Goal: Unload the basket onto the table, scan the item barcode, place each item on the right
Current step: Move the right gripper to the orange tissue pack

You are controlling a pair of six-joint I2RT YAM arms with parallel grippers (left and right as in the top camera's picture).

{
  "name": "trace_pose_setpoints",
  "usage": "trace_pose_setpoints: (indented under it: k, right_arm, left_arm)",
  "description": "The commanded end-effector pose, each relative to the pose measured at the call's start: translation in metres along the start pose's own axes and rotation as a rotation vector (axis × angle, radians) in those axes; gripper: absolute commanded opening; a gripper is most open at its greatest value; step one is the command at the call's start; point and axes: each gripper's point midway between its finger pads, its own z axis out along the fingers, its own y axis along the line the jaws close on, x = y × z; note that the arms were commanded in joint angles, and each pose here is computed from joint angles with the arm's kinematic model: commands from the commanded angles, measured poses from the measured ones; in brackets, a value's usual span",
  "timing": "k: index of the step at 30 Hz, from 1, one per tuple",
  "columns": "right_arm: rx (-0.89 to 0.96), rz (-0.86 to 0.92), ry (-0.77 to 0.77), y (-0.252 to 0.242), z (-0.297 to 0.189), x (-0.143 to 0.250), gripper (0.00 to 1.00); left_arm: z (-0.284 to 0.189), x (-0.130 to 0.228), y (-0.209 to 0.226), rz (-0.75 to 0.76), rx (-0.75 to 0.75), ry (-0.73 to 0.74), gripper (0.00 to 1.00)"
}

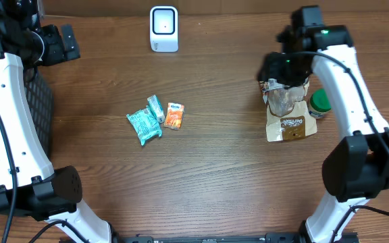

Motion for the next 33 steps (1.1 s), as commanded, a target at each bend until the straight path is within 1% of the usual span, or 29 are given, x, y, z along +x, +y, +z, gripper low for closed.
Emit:
trace_pose_setpoints:
  k: [1,2,5,7,10,13,20,25,30,33]
  right_arm:
    - [-0.198,-0.004,0.063,0.073,0.018,0.024,0.52]
    - [-0.205,0.003,0.068,0.082,0.025,0.029,0.51]
    - [-0.210,0.017,0.076,0.108,0.050,0.044,0.42]
    - [-0.210,0.028,0.074,0.124,0.066,0.055,0.33]
    - [-0.202,0.073,0.060,0.142,0.089,0.068,0.16]
    - [-0.213,0.104,0.026,0.162,0.108,0.077,0.04]
    - [-0.246,0.078,0.019,0.196,0.143,0.094,0.04]
    - [-0.226,0.078,0.049,0.201,0.168,0.109,0.04]
    - [-0.224,0.059,0.051,0.202,0.172,0.112,0.04]
    - [-0.184,0.033,0.043,0.194,0.174,0.112,0.04]
  left_arm:
    - [-0.008,-0.002,-0.003,0.018,0.013,-0.021,0.99]
    - [-0.008,-0.002,-0.003,0.018,0.013,-0.021,1.00]
    - [-0.008,-0.002,-0.003,0.018,0.013,-0.021,0.99]
    - [-0.008,-0.002,-0.003,0.018,0.013,-0.021,1.00]
    - [-0.008,-0.002,-0.003,0.018,0.013,-0.021,0.99]
    - [-0.008,-0.002,-0.003,0.018,0.013,-0.021,0.99]
    - [-0.008,-0.002,-0.003,0.018,0.013,-0.021,0.99]
    - [-0.008,-0.002,-0.003,0.018,0.013,-0.021,1.00]
    - [-0.008,-0.002,-0.003,0.018,0.013,-0.021,1.00]
    - [-0.008,-0.002,-0.003,0.018,0.013,-0.021,1.00]
